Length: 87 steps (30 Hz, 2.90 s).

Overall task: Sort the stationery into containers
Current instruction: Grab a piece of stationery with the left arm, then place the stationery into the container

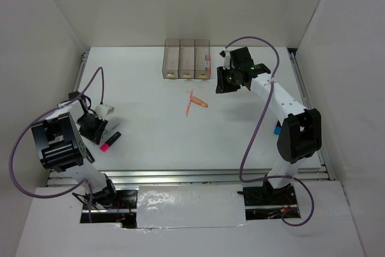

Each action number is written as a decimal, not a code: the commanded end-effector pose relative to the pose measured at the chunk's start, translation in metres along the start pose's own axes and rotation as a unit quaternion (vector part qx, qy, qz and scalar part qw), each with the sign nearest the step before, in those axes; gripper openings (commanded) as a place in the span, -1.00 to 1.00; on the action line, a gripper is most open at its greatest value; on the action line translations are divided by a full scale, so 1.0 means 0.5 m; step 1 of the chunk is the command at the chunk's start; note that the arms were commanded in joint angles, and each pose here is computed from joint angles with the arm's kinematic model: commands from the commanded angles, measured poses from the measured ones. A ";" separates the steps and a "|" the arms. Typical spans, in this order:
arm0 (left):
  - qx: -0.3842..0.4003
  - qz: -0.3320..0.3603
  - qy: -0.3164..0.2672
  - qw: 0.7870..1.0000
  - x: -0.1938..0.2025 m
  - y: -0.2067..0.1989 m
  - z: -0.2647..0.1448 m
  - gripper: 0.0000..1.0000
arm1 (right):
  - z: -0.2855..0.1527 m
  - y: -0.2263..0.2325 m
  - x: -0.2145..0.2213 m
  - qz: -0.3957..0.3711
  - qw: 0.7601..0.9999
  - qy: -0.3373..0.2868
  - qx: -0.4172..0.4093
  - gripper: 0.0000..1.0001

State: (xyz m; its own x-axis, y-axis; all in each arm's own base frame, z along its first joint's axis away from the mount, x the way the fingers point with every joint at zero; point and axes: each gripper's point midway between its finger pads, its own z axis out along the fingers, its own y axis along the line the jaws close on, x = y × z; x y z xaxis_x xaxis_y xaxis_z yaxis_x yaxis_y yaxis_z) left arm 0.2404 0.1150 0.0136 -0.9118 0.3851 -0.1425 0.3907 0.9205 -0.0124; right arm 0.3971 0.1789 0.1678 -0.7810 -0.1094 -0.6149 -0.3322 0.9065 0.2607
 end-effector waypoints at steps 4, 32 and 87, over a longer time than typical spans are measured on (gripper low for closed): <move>0.008 0.009 -0.003 1.000 -0.004 0.000 0.007 -0.19 | -0.024 0.005 -0.017 -0.001 1.000 -0.018 -0.005 -0.33; 0.044 0.037 -0.075 0.996 -0.205 -0.105 0.000 -0.99 | -0.025 0.000 -0.014 0.008 1.000 -0.019 -0.003 -0.36; 0.072 -0.075 -0.557 0.824 -1.119 -0.539 -0.107 -1.00 | -0.041 -0.186 0.017 0.101 0.992 -0.014 0.074 -0.37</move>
State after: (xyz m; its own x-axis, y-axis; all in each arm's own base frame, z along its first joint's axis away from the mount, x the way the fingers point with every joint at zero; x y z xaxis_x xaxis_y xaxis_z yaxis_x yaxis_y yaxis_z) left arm 0.6252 -0.3438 0.1238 -0.3963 -0.0823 -0.9144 0.3609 0.9018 -0.2376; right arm 0.4084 0.0870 0.1447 -0.8222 0.0757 -0.5641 -0.0880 0.9623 0.2575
